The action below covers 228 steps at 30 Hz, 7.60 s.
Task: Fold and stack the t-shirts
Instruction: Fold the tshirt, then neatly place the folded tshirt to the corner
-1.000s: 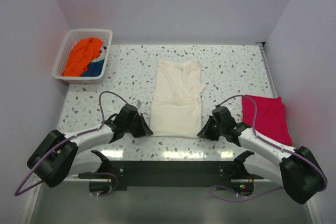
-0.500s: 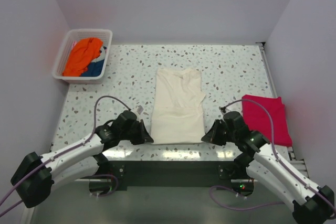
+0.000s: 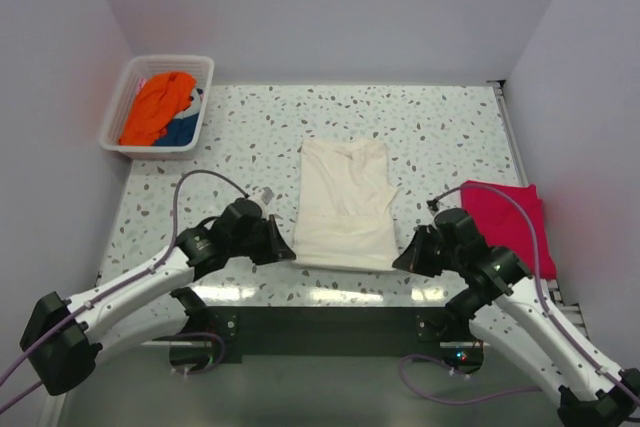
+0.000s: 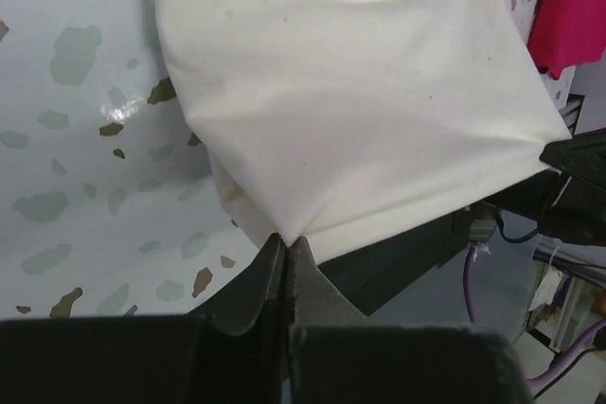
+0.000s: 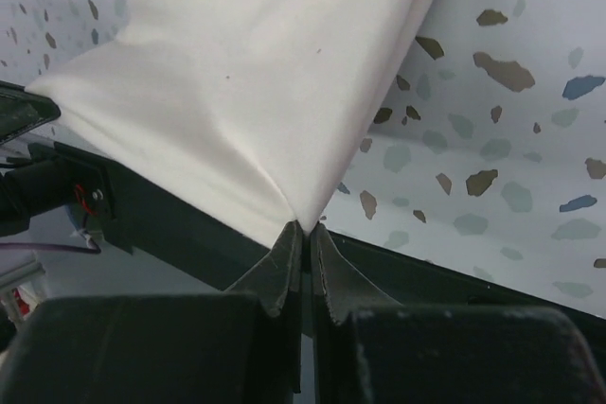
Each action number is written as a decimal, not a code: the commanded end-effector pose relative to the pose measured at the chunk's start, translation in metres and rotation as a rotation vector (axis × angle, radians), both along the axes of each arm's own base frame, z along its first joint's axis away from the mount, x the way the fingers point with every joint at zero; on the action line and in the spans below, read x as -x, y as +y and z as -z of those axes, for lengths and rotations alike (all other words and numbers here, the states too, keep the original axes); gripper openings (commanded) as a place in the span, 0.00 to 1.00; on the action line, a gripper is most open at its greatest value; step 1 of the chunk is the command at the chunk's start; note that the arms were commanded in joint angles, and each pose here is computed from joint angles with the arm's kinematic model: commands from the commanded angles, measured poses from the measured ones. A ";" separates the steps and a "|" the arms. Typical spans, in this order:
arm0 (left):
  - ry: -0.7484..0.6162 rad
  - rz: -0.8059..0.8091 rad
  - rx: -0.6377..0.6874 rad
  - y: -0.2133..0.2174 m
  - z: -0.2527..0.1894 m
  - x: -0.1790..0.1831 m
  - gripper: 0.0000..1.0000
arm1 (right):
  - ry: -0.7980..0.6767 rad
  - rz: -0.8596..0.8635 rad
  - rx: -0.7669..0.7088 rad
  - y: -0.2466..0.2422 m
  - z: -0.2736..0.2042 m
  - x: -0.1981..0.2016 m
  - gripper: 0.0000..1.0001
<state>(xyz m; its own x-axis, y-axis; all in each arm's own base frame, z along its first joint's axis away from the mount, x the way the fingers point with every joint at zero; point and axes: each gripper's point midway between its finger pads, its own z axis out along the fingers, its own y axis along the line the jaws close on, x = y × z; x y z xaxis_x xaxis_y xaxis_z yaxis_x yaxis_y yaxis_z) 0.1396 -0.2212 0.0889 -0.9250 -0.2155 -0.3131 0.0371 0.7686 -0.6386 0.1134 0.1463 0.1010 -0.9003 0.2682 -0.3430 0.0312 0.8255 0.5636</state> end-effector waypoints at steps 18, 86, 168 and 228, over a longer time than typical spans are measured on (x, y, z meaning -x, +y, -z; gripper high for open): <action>-0.187 -0.113 0.057 -0.036 -0.088 -0.260 0.00 | -0.177 0.112 0.104 0.017 -0.086 -0.266 0.00; -0.362 -0.043 0.038 -0.030 -0.068 -0.363 0.29 | -0.128 0.133 -0.282 0.027 -0.034 -0.401 0.34; -0.038 0.173 -0.043 -0.150 0.065 -0.188 0.15 | 0.060 0.263 0.173 -0.026 0.098 -0.266 0.13; -0.317 0.286 0.014 -0.113 -0.123 -0.165 0.17 | 0.188 1.367 0.896 -0.296 -0.170 -0.187 0.00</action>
<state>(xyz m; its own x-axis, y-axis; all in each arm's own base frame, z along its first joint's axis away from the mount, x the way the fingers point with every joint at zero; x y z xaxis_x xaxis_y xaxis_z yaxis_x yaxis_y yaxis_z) 0.3092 -0.3359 0.1943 -0.8314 0.0152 -0.5554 0.3957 0.7180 -0.5726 0.3625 -0.1445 0.2308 -0.1880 0.6714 -0.7168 0.9736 0.2238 -0.0457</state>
